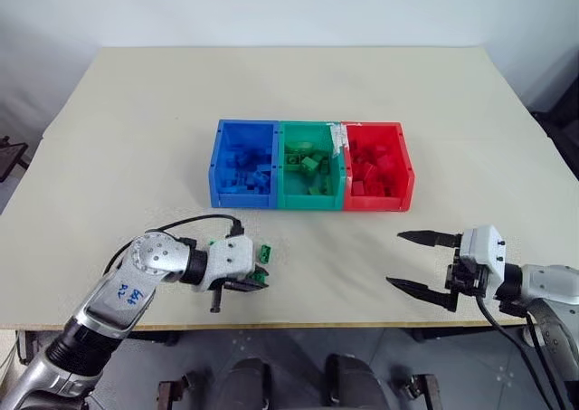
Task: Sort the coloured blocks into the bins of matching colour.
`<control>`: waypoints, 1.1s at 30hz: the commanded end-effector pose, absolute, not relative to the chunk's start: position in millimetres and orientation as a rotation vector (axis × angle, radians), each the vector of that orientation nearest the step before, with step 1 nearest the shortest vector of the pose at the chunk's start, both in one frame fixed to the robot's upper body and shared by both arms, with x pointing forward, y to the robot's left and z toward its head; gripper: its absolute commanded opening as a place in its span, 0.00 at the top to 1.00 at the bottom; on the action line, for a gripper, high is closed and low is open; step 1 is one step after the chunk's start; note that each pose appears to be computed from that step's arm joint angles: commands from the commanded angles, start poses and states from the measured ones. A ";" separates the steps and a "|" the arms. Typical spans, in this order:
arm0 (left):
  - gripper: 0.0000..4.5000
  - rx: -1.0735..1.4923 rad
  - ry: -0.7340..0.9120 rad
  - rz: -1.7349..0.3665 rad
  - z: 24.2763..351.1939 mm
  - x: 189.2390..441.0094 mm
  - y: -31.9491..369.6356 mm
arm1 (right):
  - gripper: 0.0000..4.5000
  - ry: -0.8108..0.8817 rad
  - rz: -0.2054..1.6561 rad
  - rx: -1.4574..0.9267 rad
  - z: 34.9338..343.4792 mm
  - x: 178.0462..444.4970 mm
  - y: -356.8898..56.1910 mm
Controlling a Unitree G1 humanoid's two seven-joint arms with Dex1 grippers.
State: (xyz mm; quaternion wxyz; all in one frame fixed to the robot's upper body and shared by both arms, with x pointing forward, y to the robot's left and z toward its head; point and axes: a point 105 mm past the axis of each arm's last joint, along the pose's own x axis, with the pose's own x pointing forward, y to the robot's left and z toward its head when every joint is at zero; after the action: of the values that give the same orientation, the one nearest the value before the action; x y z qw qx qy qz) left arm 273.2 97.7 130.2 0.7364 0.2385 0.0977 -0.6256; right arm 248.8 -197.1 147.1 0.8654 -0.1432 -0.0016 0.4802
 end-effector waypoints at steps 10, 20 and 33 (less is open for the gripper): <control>0.89 0.417 -0.238 -1.091 226.4 376.3 51.4 | 0.00 -0.143 0.739 -0.202 162.6 242.0 -202.8; 0.32 0.420 -0.284 -1.093 221.8 384.6 47.0 | 0.00 -0.151 0.717 -0.211 161.0 241.4 -201.0; 0.05 0.480 -0.199 -1.065 189.7 308.0 172.8 | 0.00 -0.143 0.890 -0.230 161.9 269.4 -190.5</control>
State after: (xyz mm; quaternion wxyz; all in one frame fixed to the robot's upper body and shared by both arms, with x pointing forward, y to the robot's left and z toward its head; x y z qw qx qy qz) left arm 322.9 166.6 175.0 0.8391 0.2136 -0.0663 -0.4958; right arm 269.9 -193.7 157.9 0.9029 -0.1002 -0.0617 0.4134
